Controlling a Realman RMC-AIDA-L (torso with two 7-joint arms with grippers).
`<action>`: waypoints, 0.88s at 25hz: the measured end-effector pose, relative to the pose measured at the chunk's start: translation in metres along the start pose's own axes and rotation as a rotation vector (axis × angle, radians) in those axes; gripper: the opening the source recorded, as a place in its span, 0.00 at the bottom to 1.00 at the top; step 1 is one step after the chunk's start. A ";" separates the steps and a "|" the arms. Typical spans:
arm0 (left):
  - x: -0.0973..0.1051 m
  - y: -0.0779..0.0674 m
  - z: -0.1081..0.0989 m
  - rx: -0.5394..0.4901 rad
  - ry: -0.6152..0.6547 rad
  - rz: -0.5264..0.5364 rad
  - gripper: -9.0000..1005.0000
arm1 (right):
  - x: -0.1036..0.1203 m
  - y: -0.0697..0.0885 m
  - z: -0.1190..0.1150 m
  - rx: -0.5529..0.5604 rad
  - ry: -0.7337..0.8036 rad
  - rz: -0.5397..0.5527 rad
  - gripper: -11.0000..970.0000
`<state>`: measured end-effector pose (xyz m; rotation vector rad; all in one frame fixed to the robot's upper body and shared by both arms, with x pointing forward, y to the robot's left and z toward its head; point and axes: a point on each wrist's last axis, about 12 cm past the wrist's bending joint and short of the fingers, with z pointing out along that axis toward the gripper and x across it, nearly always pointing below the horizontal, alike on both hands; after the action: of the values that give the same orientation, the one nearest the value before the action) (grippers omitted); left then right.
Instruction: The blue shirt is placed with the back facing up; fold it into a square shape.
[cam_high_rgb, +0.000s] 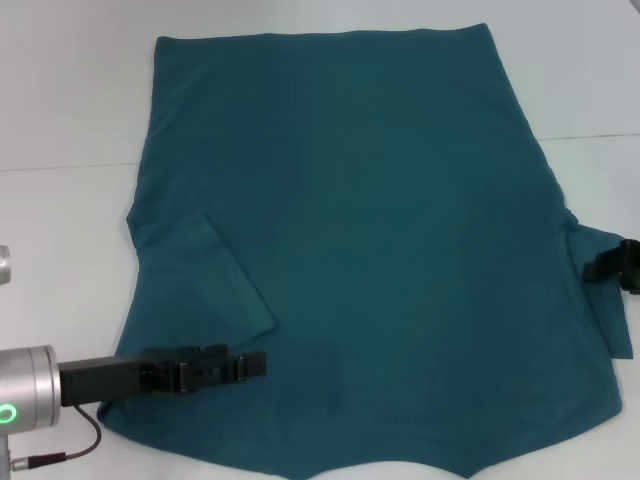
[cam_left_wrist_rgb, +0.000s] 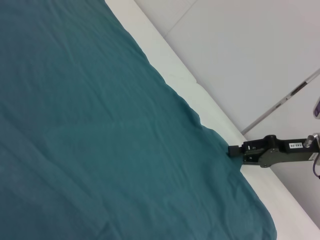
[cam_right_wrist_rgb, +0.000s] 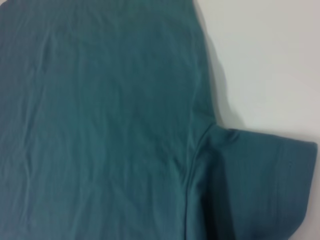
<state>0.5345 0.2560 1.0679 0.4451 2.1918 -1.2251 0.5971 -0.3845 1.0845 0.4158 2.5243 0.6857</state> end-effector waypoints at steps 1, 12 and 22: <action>0.000 0.000 0.000 0.000 0.001 0.000 0.90 | 0.000 0.001 0.000 -0.001 0.000 -0.004 0.44; 0.000 0.000 0.000 0.000 0.002 -0.001 0.90 | 0.000 -0.001 -0.004 0.000 0.022 -0.012 0.03; 0.003 0.000 -0.002 0.006 0.003 -0.011 0.90 | -0.020 -0.005 -0.029 0.046 0.000 -0.058 0.03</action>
<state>0.5315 0.2573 1.0668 0.4384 2.1965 -1.2377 0.5972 -0.4080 1.1113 0.3567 2.5459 0.6066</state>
